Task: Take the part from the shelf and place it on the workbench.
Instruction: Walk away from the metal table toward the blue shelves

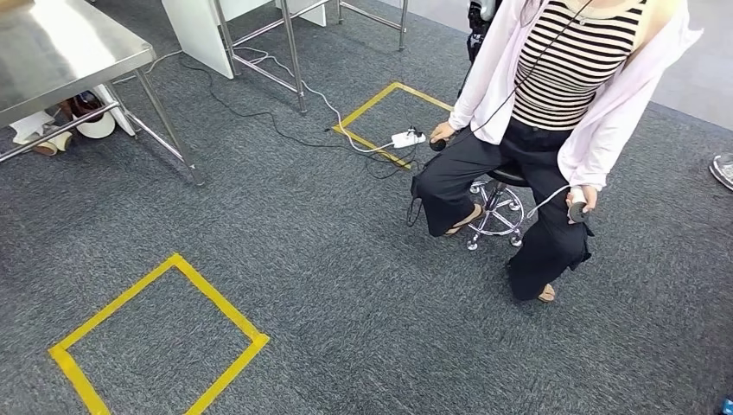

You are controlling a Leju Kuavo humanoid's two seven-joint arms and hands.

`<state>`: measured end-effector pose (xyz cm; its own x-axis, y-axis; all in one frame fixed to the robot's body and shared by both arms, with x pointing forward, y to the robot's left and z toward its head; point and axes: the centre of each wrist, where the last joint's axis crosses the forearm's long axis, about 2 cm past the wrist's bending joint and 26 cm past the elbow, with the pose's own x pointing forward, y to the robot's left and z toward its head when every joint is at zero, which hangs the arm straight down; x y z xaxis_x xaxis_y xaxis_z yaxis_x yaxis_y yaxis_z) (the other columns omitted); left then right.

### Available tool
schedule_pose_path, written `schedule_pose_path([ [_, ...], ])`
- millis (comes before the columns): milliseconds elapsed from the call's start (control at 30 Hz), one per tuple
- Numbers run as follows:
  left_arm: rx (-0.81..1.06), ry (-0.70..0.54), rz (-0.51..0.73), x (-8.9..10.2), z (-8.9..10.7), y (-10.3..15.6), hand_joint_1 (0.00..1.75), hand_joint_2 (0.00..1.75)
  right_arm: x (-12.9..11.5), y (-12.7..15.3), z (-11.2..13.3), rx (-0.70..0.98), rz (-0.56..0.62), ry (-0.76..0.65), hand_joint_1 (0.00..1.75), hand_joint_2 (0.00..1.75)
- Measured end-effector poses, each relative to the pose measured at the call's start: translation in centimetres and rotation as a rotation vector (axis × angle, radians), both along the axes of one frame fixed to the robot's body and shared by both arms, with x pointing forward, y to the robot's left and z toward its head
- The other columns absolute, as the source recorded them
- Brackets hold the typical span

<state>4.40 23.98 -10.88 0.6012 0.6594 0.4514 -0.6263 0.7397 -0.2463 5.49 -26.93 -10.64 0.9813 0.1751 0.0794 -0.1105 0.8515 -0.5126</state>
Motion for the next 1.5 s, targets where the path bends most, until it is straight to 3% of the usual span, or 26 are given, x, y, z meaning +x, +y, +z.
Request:
schedule_pose_path([
  [1500,-0.023,-0.001,-0.118,0.47,0.12,-0.64,0.0,0.0,-0.78,0.48,-0.08,0.027,-0.159,0.057,0.0,0.0],
])
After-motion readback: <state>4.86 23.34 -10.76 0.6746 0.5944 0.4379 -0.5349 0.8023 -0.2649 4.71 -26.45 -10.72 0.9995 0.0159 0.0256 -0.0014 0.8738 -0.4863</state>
